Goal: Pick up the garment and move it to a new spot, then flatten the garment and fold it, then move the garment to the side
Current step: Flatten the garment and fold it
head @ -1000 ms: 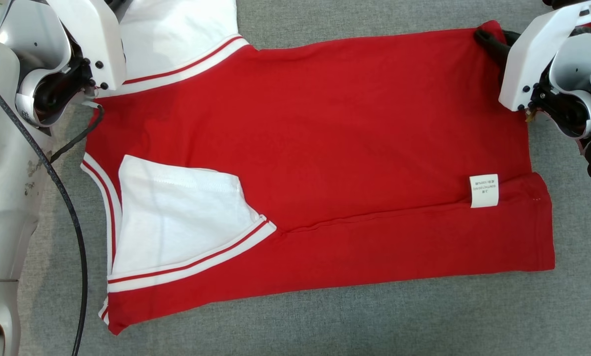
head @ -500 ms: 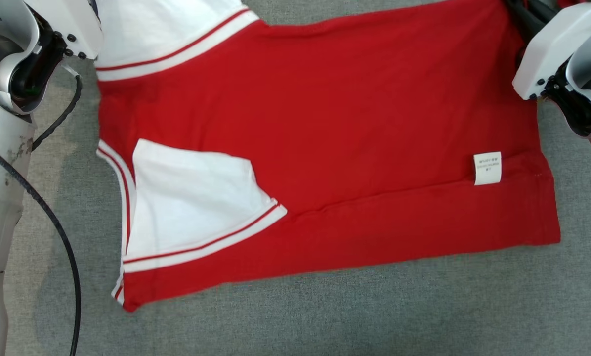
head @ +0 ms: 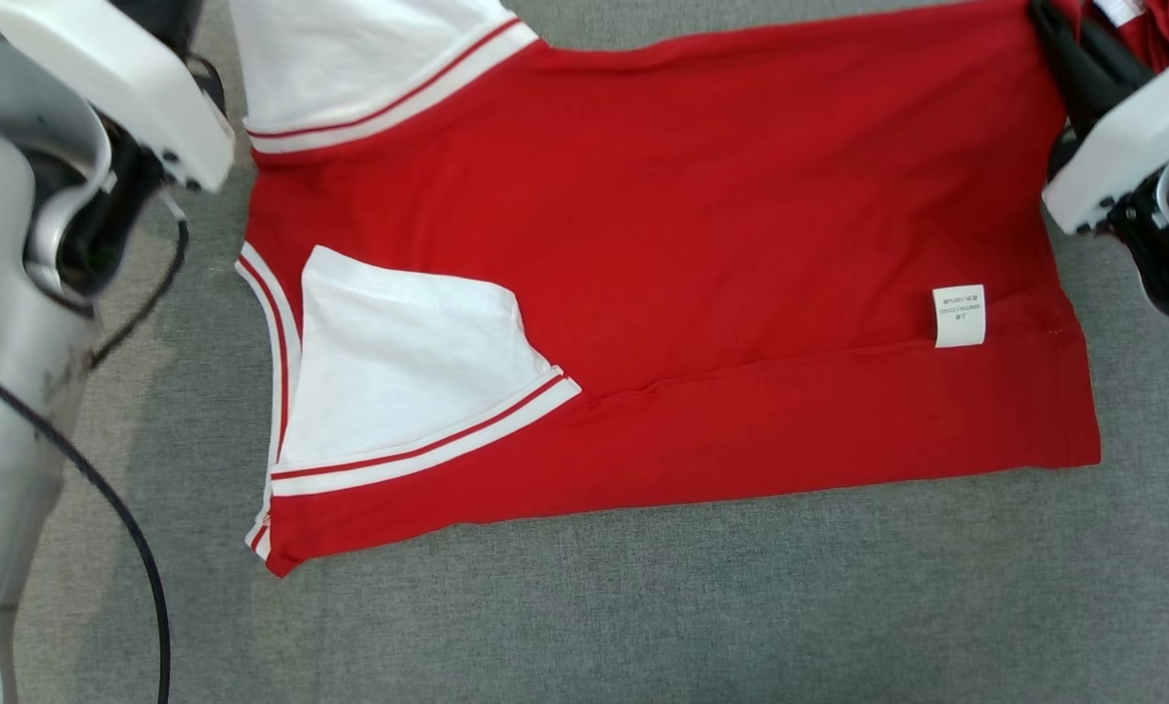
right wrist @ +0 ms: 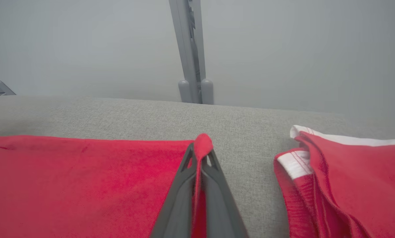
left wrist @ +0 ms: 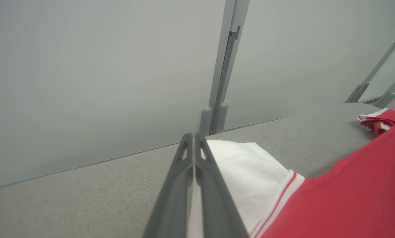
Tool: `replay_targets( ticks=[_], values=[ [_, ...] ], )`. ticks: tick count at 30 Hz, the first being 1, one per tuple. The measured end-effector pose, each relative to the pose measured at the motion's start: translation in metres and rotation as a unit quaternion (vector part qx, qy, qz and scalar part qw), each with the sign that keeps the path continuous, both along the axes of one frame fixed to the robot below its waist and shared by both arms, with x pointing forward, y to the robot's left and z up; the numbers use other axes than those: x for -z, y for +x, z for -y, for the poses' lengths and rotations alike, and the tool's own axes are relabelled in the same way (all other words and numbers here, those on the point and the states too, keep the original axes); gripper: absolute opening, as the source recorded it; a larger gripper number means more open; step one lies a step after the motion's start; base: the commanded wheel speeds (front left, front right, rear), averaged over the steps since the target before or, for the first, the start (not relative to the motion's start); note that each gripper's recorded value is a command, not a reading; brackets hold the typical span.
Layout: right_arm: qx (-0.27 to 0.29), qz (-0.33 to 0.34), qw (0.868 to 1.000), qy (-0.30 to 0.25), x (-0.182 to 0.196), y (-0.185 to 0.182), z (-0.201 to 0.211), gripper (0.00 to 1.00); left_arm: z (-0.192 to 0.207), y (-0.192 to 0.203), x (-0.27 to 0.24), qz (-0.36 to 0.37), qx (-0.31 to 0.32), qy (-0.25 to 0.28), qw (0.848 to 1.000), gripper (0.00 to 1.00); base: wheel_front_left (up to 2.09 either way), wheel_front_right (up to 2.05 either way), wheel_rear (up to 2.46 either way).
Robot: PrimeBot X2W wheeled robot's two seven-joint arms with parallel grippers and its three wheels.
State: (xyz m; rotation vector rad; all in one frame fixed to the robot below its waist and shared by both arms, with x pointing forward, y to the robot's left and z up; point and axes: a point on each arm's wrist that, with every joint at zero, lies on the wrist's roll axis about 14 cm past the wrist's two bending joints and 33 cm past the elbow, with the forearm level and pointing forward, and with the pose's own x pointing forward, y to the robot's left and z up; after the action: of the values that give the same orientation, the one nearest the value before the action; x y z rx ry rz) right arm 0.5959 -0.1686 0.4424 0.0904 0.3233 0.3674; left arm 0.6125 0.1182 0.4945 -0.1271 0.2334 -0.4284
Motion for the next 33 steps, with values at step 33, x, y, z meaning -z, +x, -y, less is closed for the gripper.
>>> replay_targets(
  ticks=[33],
  values=[
    [-0.025,-0.041,0.998,0.034,0.021,-0.102,0.024,0.0,-0.009,-0.19,0.016,-0.091,-0.047,-0.147,0.984,0.0,0.0,0.0,0.0]
  ],
)
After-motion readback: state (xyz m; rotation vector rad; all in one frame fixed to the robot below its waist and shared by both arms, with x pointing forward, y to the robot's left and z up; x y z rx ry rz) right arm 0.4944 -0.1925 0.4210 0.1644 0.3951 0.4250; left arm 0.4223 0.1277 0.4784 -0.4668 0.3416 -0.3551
